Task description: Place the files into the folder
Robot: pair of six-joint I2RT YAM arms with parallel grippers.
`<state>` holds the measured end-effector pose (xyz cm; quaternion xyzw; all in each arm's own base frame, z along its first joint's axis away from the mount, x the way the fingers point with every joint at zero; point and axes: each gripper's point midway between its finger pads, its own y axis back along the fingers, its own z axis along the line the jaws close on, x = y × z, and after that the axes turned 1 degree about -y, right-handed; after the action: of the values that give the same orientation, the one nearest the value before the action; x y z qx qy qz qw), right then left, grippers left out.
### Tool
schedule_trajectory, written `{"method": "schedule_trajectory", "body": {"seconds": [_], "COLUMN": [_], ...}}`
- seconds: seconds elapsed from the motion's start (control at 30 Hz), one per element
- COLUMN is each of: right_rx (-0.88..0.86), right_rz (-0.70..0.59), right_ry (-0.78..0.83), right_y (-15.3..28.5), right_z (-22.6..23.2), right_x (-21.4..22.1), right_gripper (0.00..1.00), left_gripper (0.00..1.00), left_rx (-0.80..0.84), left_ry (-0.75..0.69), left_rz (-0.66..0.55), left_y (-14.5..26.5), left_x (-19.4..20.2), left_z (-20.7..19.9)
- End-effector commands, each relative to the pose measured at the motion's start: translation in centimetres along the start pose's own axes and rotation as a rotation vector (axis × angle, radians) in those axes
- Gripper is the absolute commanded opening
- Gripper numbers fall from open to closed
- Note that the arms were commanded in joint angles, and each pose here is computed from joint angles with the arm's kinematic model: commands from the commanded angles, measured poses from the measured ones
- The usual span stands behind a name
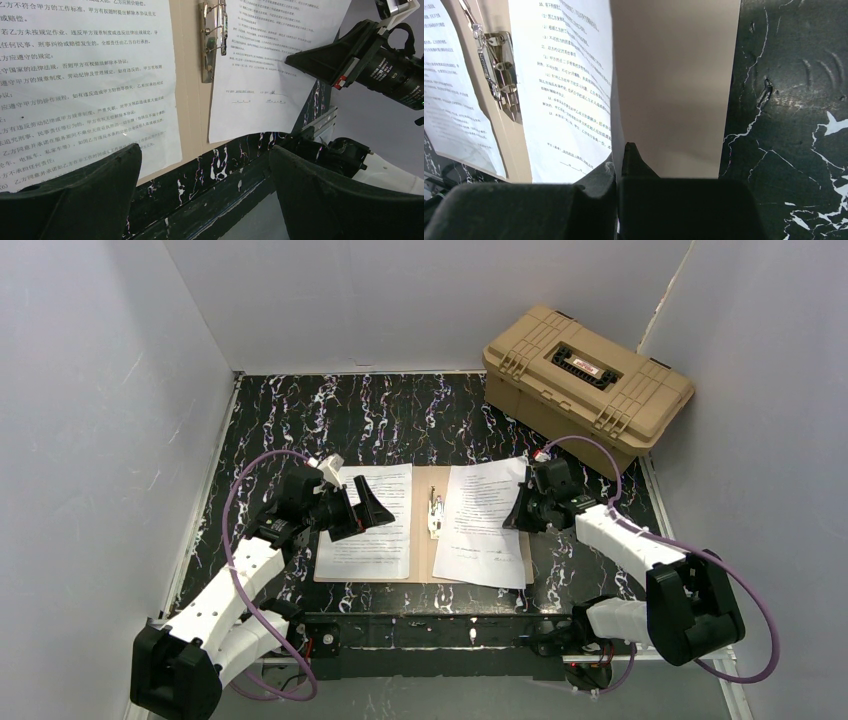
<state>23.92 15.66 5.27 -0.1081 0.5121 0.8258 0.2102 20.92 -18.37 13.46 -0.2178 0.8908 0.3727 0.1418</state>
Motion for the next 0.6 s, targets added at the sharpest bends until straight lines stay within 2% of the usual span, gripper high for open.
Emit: {"method": "schedule_trajectory", "body": {"seconds": [0.0, 0.37, 0.57], "right_rx": [-0.037, -0.098, -0.097], "right_rz": [-0.041, -0.047, -0.01], "right_ry": [0.001, 0.141, 0.231], "right_y": [-0.4, -0.4, -0.5], "right_z": [0.7, 2.1, 2.3], "right_x": [-1.1, -2.4, -2.8], "right_gripper": [0.01, 0.01, 0.01], "left_gripper": [0.98, 0.98, 0.98], "left_rx": [0.004, 0.005, -0.007], "left_ry": [-0.01, -0.015, -0.018], "left_rz": [0.022, 0.035, 0.047], "left_y": [0.2, 0.1, 0.2], "left_x": [0.5, 0.8, 1.1], "left_z": [-0.1, 0.1, 0.3]}}
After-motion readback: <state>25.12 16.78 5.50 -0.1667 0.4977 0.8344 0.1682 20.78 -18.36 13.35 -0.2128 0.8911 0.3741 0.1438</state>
